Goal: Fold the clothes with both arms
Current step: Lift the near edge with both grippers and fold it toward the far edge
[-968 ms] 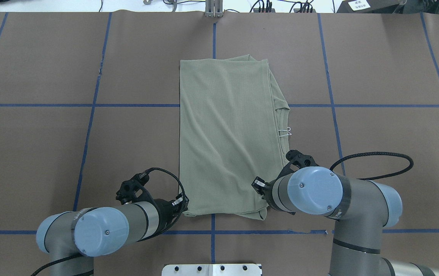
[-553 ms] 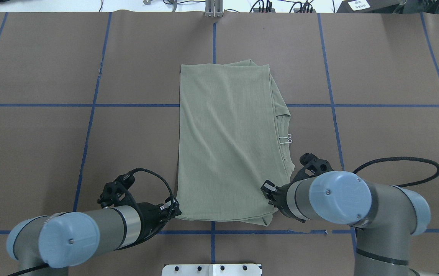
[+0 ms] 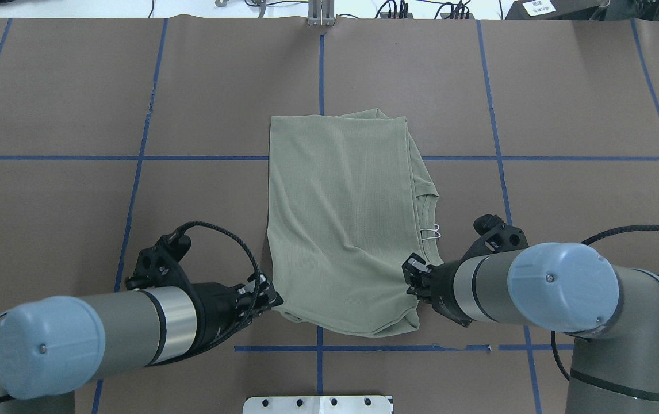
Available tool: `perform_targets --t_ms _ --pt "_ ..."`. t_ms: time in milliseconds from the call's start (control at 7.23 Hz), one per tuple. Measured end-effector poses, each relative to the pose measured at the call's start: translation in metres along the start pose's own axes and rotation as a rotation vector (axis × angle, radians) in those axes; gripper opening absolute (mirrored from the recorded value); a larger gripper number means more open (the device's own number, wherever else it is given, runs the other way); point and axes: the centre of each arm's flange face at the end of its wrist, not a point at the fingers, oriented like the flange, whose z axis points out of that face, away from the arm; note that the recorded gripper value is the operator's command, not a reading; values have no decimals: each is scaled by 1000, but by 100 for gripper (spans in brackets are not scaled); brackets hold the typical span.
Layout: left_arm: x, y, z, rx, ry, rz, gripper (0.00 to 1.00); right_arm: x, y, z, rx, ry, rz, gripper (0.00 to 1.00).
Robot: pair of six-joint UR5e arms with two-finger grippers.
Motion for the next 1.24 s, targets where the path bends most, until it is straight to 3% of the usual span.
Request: perform_targets --t_ms 277,553,968,1107,1245 --pt "46 -70 31 133 5 57 0 -64 -55 11 47 -23 37 0" --pt "64 -141 65 242 -8 116 0 -116 -105 34 90 0 35 0" --pt "81 -200 123 310 -12 135 0 -171 -144 84 139 63 32 0" --pt "82 -213 139 318 -4 141 7 -178 -158 99 138 63 23 0" --pt "80 -232 158 331 1 152 51 -182 -182 120 125 62 -10 99"
